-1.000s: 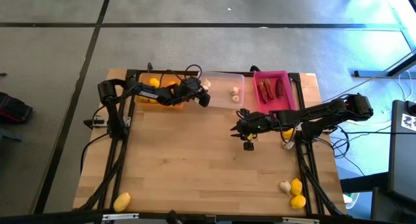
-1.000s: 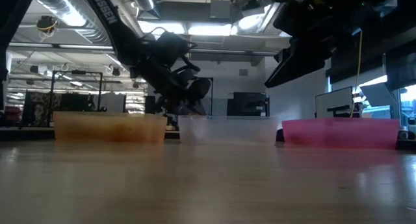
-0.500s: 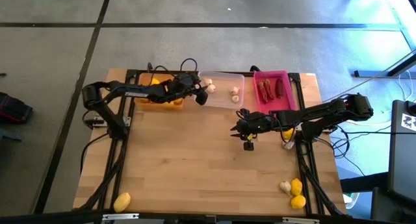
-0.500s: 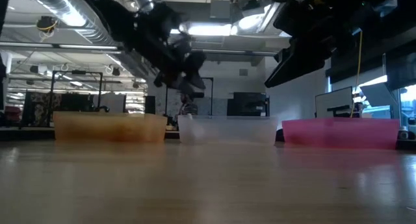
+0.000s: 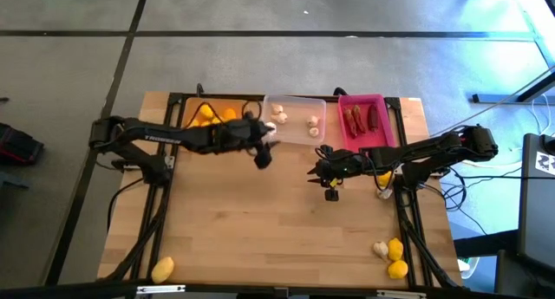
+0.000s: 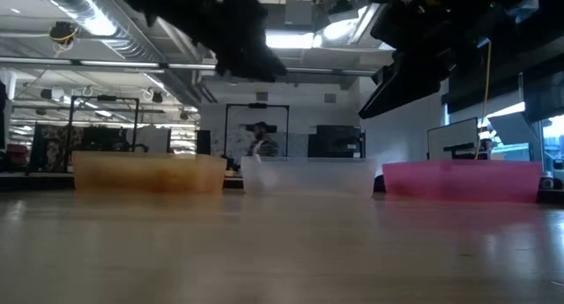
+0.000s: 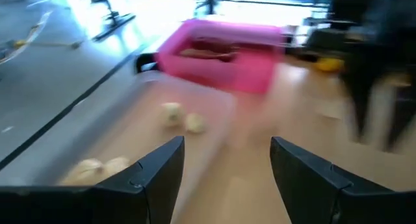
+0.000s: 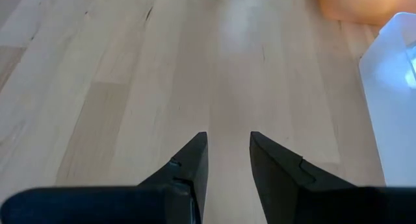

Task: Sort produce into baskets
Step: Put the yellow lemon into the orange bin

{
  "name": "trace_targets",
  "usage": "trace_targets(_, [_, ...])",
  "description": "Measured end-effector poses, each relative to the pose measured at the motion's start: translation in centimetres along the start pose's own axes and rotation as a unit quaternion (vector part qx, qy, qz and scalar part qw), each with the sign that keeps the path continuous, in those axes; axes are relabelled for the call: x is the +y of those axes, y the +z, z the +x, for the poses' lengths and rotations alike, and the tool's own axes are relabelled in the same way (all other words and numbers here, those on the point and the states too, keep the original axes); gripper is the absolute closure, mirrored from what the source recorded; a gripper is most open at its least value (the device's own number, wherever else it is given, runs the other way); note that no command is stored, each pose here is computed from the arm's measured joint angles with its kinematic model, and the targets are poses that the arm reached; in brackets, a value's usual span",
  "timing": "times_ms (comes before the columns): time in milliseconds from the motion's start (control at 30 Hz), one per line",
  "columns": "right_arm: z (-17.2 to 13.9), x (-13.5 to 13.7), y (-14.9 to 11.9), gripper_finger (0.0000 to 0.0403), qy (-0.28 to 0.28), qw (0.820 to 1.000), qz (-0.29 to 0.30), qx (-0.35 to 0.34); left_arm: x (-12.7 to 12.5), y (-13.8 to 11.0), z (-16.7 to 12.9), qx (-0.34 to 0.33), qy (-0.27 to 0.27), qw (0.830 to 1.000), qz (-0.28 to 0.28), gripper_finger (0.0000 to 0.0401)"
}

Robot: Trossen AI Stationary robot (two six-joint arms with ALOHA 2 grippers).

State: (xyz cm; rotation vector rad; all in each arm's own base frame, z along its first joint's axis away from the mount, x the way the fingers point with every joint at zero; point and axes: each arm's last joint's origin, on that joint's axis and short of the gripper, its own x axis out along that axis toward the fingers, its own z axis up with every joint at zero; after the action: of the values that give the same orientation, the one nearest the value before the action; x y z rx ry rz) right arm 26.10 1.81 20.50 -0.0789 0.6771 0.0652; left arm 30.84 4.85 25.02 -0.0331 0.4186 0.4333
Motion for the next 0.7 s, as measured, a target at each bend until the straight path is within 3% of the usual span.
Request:
trace_targets(167, [0.0, 0.0, 0.0, 0.0292, 0.004, 1.000, 0.000, 0.000, -3.4, 0.2, -1.7, -0.018, -0.057, 0.998, 0.017, 0.0178])
trace_targets(500, [0.0, 0.1, 0.0, 0.0292, 0.019, 1.000, 0.000, -0.003, -7.6, -0.2, -3.7, -0.026, -0.128, 0.991, -0.013, 0.0177])
trace_targets(700, [0.0, 0.2, 0.0, 0.0292, 0.040, 0.999, 0.002, -0.001, -11.6, -1.2, -6.5, -0.003, -0.190, 0.981, 0.037, 0.0177])
